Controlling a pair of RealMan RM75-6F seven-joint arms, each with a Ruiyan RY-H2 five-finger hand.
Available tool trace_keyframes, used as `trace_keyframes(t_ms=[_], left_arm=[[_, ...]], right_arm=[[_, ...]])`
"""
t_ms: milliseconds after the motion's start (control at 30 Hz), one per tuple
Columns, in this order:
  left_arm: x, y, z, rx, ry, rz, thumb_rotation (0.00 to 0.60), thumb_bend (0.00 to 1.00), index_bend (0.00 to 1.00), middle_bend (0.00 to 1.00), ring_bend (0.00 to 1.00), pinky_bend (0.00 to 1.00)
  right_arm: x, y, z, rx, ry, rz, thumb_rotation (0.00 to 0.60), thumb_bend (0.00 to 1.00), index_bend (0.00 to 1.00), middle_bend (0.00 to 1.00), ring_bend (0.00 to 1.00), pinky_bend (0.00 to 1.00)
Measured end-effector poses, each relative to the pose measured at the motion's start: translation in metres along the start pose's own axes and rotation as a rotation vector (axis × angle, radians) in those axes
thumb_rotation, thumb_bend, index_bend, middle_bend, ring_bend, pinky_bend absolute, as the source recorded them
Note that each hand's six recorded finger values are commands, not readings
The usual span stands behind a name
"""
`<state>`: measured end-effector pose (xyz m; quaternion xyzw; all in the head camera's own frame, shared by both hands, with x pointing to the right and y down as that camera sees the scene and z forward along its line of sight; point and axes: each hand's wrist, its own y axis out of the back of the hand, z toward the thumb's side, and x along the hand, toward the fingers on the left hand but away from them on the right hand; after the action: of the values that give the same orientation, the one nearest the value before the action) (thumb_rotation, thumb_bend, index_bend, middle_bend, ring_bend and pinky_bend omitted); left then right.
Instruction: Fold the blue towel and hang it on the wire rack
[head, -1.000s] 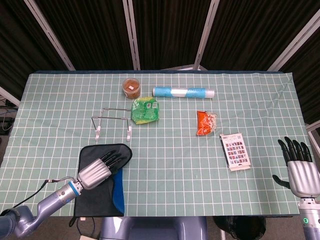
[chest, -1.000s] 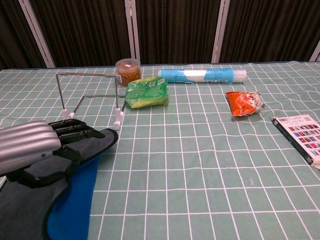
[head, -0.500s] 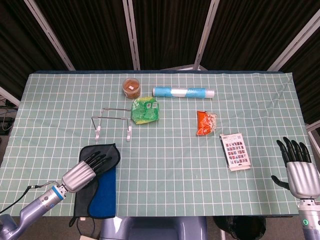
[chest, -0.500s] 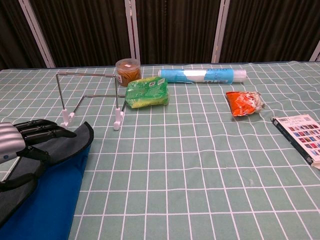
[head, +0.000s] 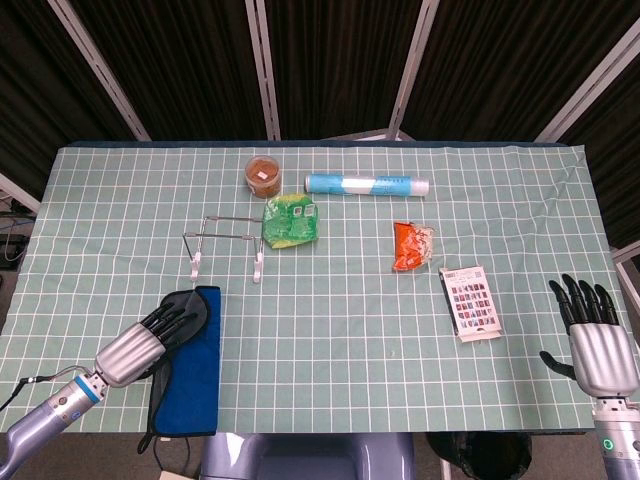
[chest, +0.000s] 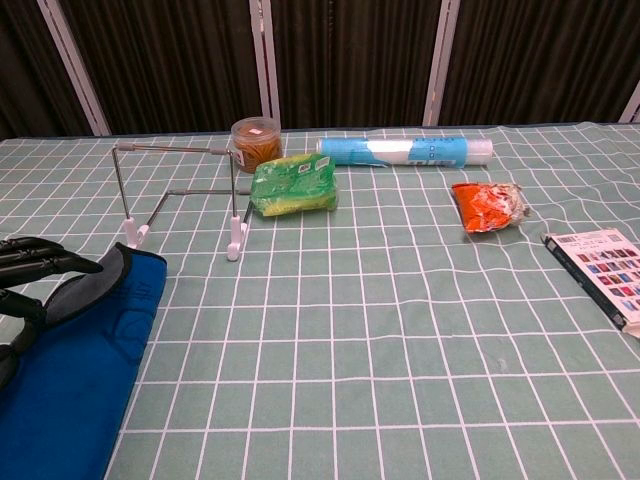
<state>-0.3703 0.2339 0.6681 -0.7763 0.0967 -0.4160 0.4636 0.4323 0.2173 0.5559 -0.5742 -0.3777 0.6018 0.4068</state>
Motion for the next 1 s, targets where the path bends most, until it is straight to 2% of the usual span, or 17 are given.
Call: trace_keyframes(t_ms=[300,400,433,500,533,567,600,667,700,1000], left_arm=[[-0.004,-0.006,-0.008,-0.035,0.017,-0.025,0.6,0.54,0.69,0.0,0.0,0.0],[-0.004,-0.008,-0.008,-0.032,0.018,-0.028,0.6,0.54,0.65,0.0,0.0,0.0],[-0.004,-0.008,-0.008,-0.031,0.02,-0.028,0.6,0.54,0.59,0.0,0.0,0.0],[-0.004,-0.009,-0.009,-0.027,0.024,-0.03,0.6,0.51,0.37,0.0,0.0,0.0],[-0.004,-0.009,-0.011,-0.02,0.028,-0.034,0.6,0.46,0.2,0.0,0.0,0.0],[-0.005,-0.009,-0.012,-0.014,0.033,-0.037,0.6,0.37,0.07,0.0,0.0,0.0],[-0.006,-0.009,-0.014,-0.009,0.038,-0.038,0.6,0.3,0.02,0.0,0.0,0.0],[-0.008,-0.007,-0.015,-0.015,0.045,-0.034,0.6,0.17,0.0,0.0,0.0,0.0],[-0.009,-0.005,-0.016,-0.023,0.049,-0.03,0.6,0.16,0.0,0.0,0.0,0.0],[-0.019,0.035,-0.038,-0.081,0.132,0.088,0.6,0.14,0.0,0.0,0.0,0.0]], right_arm=[[0.0,-0.001,0.002,0.005,0.004,0.003,0.6,0.0,0.0,0.0,0.0,0.0],[0.0,-0.001,0.002,0.005,0.005,0.002,0.6,0.0,0.0,0.0,0.0,0.0],[0.0,-0.001,0.002,0.005,0.005,0.002,0.6,0.0,0.0,0.0,0.0,0.0],[0.0,0.0,0.002,0.004,0.004,0.001,0.6,0.0,0.0,0.0,0.0,0.0],[0.0,0.0,0.002,0.003,0.004,0.0,0.6,0.0,0.0,0.0,0.0,0.0],[0.0,0.0,0.002,0.003,0.004,0.0,0.6,0.0,0.0,0.0,0.0,0.0],[0.0,0.0,0.001,0.002,0.004,0.0,0.6,0.0,0.0,0.0,0.0,0.0],[0.001,0.0,0.001,0.0,0.003,-0.001,0.6,0.0,0.0,0.0,0.0,0.0],[0.001,0.001,0.001,0.0,0.003,-0.001,0.6,0.0,0.0,0.0,0.0,0.0],[0.001,0.002,0.003,-0.008,0.012,-0.003,0.6,0.0,0.0,0.0,0.0,0.0]])
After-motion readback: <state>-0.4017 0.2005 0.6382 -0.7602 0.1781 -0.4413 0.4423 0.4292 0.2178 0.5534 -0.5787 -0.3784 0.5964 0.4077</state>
